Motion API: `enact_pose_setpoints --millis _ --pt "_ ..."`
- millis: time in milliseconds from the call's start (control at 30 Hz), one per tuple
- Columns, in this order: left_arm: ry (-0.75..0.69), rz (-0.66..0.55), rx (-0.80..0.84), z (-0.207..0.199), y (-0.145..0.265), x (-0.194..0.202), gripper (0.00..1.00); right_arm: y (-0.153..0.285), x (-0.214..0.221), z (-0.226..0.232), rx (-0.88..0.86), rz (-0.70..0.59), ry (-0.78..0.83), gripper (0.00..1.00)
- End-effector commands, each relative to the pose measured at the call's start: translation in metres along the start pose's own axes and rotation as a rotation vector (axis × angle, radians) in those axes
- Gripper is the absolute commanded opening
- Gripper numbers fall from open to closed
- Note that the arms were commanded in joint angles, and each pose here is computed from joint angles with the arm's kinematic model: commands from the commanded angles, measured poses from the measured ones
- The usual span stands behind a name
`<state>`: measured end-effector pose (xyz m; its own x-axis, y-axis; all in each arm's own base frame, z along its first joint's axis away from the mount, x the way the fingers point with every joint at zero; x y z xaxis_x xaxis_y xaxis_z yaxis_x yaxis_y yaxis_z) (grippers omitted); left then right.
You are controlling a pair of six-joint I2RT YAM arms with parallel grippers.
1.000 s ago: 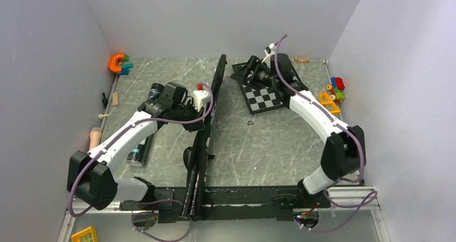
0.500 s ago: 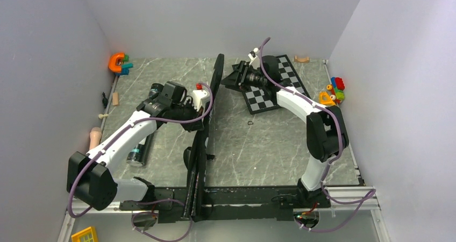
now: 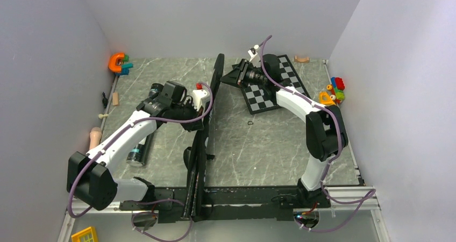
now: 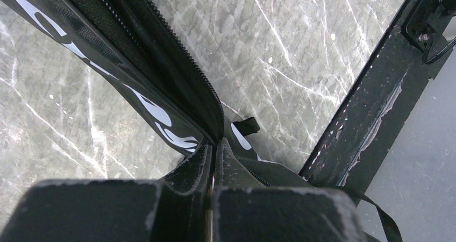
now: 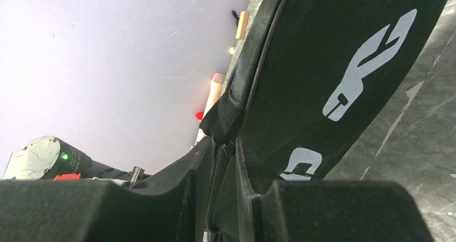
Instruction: Pack up the badminton gear
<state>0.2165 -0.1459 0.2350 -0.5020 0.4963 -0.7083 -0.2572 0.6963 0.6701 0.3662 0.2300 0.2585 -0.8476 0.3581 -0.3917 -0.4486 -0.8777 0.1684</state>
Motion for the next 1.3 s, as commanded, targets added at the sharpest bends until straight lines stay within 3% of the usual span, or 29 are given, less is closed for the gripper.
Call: enact_pose_setpoints --millis 0,100,300,733,833,933,1067,1267 --pt "-0.079 -0.113 0.011 -0.001 0.011 -0.028 0.00 -0.002 -0.003 0.007 -0.057 -0.012 0.033 0.26" --pt "-0.078 -0.112 0.009 -0.001 0.012 -0.029 0.00 -0.003 -0.001 0.006 -0.053 -0.009 0.030 0.21" --pt "-0.072 -0.107 -0.008 0.000 0.012 -0.030 0.00 -0.001 0.006 0.007 -0.041 -0.020 0.031 0.00" --pt "-0.074 -0.098 -0.018 0.003 0.010 -0.030 0.00 0.003 0.042 0.024 -0.030 -0.012 0.061 0.01" --pt "-0.073 -0.096 -0.017 0.002 0.010 -0.028 0.00 0.005 0.047 0.022 -0.033 -0.008 0.048 0.13" --pt "-0.075 -0.099 -0.018 0.002 0.010 -0.028 0.00 0.007 0.050 0.021 -0.043 -0.012 0.027 0.15" --pt "-0.076 -0.097 -0.018 0.002 0.011 -0.029 0.00 0.008 0.053 0.022 -0.064 -0.009 0.010 0.14" --pt "-0.076 -0.097 -0.018 0.002 0.012 -0.029 0.00 0.012 0.053 0.027 -0.066 -0.019 0.029 0.00"
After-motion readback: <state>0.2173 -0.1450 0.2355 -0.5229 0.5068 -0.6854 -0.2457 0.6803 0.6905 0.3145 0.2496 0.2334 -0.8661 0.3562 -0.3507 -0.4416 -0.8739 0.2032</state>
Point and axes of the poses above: each gripper's point midway between its finger pads, its own y axis back along the fingers, its own z axis along the line the jaws close on, x = y × z, the point moved 10 cm from there along y, back along the fingers, and after that the axes turned 3 degrees about -y, right-handed, at the moved point
